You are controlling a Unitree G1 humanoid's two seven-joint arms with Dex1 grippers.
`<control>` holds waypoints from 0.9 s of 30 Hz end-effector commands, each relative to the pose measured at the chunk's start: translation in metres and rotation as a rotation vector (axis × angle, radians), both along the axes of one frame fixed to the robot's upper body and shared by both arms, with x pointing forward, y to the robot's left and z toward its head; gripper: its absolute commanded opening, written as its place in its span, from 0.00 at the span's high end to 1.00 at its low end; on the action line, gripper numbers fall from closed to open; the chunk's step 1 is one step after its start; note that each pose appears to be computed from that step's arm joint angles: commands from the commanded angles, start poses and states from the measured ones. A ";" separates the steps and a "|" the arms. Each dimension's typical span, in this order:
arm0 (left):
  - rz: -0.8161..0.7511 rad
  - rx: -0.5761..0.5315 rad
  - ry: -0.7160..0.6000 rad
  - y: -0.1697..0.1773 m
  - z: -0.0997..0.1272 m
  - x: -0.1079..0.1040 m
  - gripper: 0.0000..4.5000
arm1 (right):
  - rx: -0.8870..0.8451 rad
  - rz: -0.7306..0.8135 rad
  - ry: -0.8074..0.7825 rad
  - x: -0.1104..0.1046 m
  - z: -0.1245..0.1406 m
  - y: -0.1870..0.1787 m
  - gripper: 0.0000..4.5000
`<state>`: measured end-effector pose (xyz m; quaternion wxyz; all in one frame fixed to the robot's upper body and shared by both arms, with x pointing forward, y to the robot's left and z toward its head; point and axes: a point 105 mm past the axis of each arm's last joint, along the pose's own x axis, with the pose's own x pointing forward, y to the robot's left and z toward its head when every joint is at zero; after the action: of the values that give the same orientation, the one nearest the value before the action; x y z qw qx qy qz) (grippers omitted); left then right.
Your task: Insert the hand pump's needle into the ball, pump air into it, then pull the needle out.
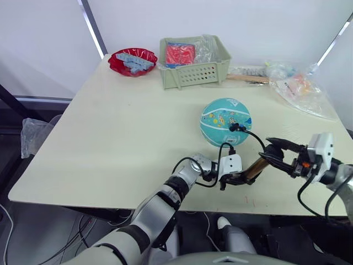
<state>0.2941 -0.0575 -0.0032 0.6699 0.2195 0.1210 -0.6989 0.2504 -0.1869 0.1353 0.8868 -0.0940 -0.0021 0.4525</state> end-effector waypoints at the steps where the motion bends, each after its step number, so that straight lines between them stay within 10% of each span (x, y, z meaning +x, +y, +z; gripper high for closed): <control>1: 0.052 0.267 0.133 0.051 -0.060 -0.015 0.77 | 0.031 0.034 0.166 -0.011 -0.033 0.007 0.57; 27: 0.048 0.272 0.138 0.053 -0.062 -0.017 0.77 | 0.105 -0.034 -0.234 -0.010 0.154 -0.040 0.57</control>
<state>0.2950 -0.0607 0.0029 0.6650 0.2188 0.1129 -0.7051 0.2488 -0.2175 0.2520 0.8893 -0.0702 -0.0612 0.4477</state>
